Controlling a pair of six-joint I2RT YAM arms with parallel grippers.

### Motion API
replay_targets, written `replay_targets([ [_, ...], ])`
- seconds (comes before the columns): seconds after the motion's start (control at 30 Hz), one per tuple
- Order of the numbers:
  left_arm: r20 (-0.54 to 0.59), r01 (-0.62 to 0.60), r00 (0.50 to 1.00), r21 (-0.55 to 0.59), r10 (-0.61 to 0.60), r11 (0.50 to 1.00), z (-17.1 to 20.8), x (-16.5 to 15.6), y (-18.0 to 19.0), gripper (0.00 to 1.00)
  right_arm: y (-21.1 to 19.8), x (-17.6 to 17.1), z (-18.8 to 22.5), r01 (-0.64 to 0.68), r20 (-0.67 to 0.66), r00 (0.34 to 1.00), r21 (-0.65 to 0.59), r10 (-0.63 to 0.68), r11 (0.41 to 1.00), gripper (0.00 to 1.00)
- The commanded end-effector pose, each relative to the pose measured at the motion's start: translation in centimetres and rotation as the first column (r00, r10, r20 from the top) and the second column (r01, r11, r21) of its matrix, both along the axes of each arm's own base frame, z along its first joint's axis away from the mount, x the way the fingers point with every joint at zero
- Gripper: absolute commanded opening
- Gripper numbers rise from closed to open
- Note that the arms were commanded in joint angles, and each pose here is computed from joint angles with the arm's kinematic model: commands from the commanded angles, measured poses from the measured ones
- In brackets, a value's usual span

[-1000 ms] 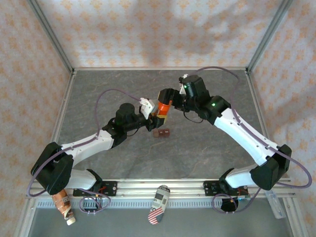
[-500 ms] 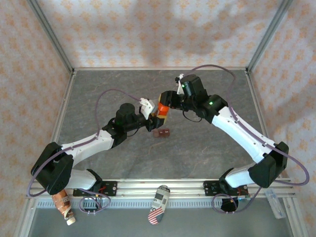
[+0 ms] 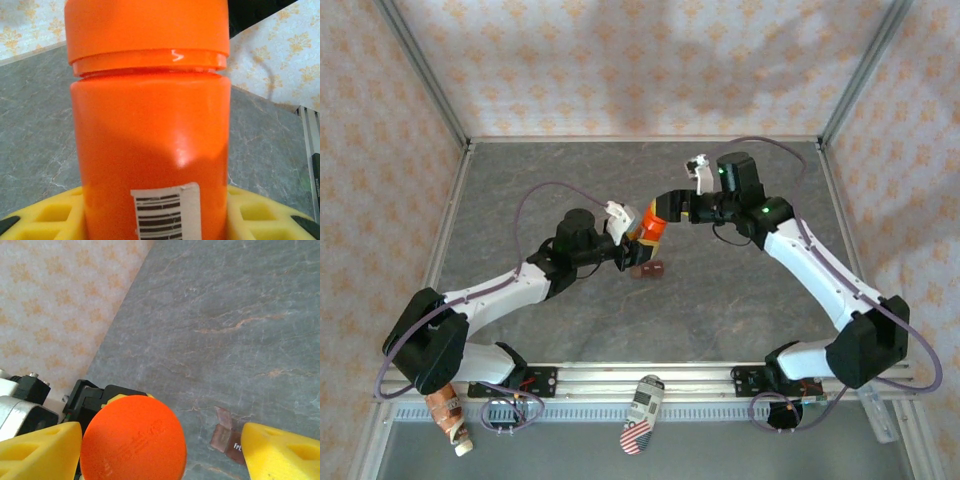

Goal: Sort the pills into containers

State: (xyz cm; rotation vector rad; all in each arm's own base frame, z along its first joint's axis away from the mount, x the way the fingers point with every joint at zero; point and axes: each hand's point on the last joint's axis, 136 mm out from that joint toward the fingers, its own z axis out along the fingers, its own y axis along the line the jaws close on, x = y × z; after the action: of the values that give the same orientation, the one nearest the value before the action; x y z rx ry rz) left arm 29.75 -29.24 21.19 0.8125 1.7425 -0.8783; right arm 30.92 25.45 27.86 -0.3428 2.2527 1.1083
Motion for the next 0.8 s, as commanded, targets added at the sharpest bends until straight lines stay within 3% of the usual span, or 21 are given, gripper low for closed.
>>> replay_targets([
  [0.0,0.089,0.003,0.996,-0.055,0.002,0.998,3.8,0.6,-0.1,0.00,-1.7,0.3,3.6,0.166,-0.018,0.986,0.094,-0.165,0.982,0.84],
  [0.1,0.089,0.002,0.996,-0.047,0.002,0.999,3.7,0.8,-0.1,0.00,-2.3,0.3,3.6,0.278,-0.109,0.958,0.100,-0.267,0.955,0.84],
  [0.23,0.082,0.011,0.997,-0.039,-0.007,0.999,3.6,0.9,-0.4,0.00,-2.1,0.0,2.6,0.330,-0.119,0.936,-0.028,-0.331,0.944,0.85],
  [0.37,0.077,0.009,0.997,-0.039,-0.006,0.999,3.4,1.1,-0.5,0.00,-0.9,0.0,1.6,0.304,-0.119,0.942,-0.098,-0.314,0.948,0.85],
  [0.77,0.069,0.008,0.998,-0.045,-0.005,0.999,3.4,1.2,-0.6,0.00,1.4,0.0,1.1,0.244,-0.097,0.962,-0.131,-0.257,0.961,0.76],
])
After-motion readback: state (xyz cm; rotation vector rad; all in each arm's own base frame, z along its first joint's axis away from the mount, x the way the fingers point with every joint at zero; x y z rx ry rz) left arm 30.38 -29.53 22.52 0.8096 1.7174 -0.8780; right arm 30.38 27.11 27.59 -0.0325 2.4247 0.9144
